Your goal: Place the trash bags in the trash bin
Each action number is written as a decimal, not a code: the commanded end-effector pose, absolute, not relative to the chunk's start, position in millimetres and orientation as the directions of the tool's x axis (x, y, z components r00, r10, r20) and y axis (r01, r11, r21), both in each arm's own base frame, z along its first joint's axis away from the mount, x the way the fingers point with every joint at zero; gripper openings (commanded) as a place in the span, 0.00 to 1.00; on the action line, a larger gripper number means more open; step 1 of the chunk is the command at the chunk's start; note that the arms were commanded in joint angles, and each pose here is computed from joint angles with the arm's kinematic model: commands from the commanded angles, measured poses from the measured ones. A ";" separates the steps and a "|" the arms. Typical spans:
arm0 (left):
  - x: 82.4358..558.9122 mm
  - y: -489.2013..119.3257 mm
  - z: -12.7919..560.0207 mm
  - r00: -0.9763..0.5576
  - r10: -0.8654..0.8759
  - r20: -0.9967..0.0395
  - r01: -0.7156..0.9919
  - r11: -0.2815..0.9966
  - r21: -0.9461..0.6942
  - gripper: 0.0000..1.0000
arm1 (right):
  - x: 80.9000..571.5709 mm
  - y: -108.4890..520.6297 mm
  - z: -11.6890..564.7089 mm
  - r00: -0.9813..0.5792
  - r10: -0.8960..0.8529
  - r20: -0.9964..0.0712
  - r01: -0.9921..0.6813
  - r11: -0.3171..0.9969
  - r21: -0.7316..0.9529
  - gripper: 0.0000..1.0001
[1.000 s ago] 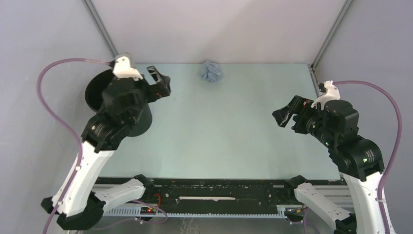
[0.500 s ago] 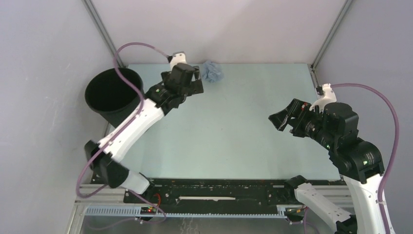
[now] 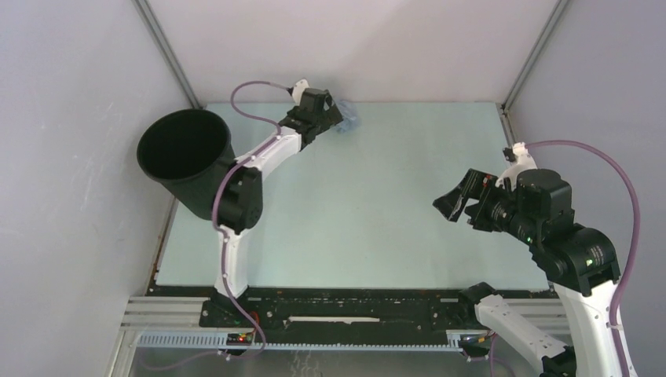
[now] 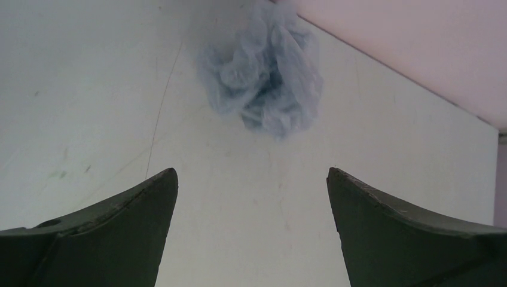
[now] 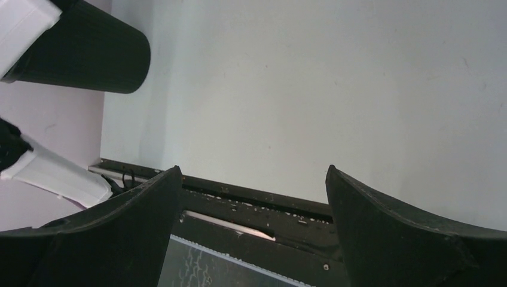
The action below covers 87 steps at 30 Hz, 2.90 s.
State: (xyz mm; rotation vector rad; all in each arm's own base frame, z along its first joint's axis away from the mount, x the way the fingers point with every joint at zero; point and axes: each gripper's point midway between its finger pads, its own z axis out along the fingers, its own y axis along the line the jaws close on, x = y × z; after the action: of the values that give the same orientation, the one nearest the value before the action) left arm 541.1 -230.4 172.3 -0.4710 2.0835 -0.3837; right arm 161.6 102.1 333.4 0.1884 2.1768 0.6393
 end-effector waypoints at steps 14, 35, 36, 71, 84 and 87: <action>683.9 -252.4 141.5 -0.268 -0.701 -0.661 -0.098 0.702 -0.705 0.92 | 137.7 66.5 319.6 -0.649 0.405 -0.644 0.118 0.890 0.441 1.00; 517.2 -257.0 173.0 -0.583 -0.564 -0.585 -0.081 0.757 -0.649 0.00 | 148.3 92.0 289.9 -0.723 0.385 -0.574 0.079 0.871 0.486 1.00; 500.3 -252.9 174.4 -0.599 -0.540 -0.591 -0.086 0.777 -0.623 0.00 | 149.2 95.3 286.8 -0.735 0.371 -0.567 0.066 0.872 0.486 1.00; 301.8 -286.8 261.1 -0.909 -0.369 -0.196 -0.062 0.583 -0.810 0.00 | 257.3 210.7 223.0 -0.891 0.065 -0.450 -0.267 0.726 0.633 0.98; 292.9 -306.0 273.4 -0.925 -0.339 -0.172 -0.043 0.544 -0.838 0.00 | 269.9 267.6 235.8 -0.890 0.129 -0.438 -0.262 0.642 0.721 0.87; 292.4 -313.2 279.9 -0.927 -0.340 -0.156 -0.043 0.512 -0.858 0.00 | 278.7 258.6 221.9 -0.885 0.146 -0.441 -0.224 0.697 0.681 0.87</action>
State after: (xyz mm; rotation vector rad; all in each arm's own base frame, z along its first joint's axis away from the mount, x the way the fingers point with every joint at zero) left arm 293.4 -298.4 234.7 -0.3900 2.5565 -1.2399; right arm 262.0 255.9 213.4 -0.1078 2.4827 1.0925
